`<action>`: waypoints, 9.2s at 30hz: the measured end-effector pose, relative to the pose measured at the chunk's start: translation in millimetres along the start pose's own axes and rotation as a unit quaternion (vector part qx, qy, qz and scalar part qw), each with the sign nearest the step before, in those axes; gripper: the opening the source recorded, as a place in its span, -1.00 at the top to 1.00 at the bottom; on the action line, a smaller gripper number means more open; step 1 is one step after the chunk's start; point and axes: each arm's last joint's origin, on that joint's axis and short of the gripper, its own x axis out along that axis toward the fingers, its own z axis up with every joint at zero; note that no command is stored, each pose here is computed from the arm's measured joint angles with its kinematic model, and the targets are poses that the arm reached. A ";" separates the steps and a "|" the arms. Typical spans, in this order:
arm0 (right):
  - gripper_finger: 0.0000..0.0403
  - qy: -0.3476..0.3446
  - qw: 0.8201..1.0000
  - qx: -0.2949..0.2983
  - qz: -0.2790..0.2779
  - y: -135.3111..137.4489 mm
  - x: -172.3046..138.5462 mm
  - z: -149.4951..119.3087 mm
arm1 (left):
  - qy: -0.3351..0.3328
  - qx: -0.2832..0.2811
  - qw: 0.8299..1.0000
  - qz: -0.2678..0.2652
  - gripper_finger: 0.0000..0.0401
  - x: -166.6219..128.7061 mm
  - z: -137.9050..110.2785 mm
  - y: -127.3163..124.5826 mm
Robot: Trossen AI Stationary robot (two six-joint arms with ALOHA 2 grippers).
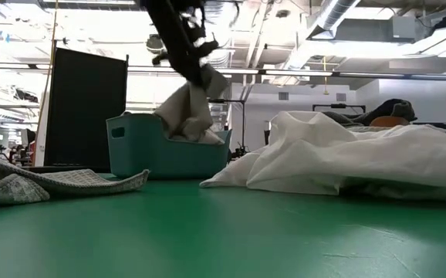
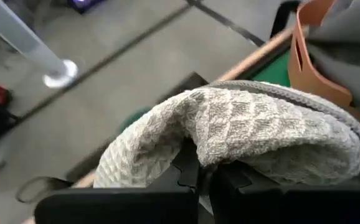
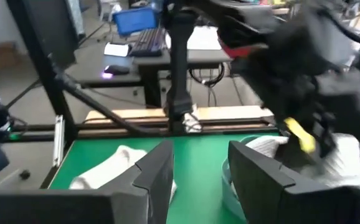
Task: Sort towels by color in basket
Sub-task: Put the gray towel into the blue bin
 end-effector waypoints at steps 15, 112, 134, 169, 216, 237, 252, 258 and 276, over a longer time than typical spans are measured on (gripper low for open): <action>0.11 0.078 0.994 0.071 0.035 27.0 -21.1 -12.3 | 0.203 -0.026 0.978 -0.031 0.96 112.6 -49.6 3.6; 0.11 0.098 0.994 0.047 -0.009 16.7 -20.1 -16.8 | 0.275 0.150 0.935 -0.165 -0.23 35.6 -90.6 23.3; 0.11 0.140 0.988 0.036 -0.056 -7.5 -19.1 -24.6 | 0.349 0.310 0.815 -0.344 -0.23 -155.5 -132.1 -63.0; 0.11 0.140 0.988 0.019 -0.055 -9.3 -19.0 -24.3 | 0.430 0.079 0.869 -0.231 0.96 -132.5 -267.4 -84.6; 0.11 0.076 0.995 0.063 -0.028 5.1 -17.6 -12.4 | -0.113 -0.229 0.964 -0.078 1.00 -6.3 -71.8 29.2; 0.11 0.090 0.992 0.083 -0.022 11.7 -8.7 -17.4 | 0.091 -0.190 0.968 -0.132 0.59 92.4 -119.3 20.2; 0.11 0.092 0.993 0.071 -0.024 10.4 -8.6 -17.5 | -0.053 -0.228 0.950 -0.206 -0.23 12.1 -69.3 46.8; 0.11 0.092 0.993 0.064 -0.023 10.4 -8.6 -17.5 | 0.083 -0.319 0.908 -0.256 -0.23 5.5 -87.6 50.8; 0.11 0.093 0.993 0.067 -0.016 14.5 -9.2 -17.8 | 0.173 -0.424 0.853 -0.250 -0.23 86.0 -153.6 20.4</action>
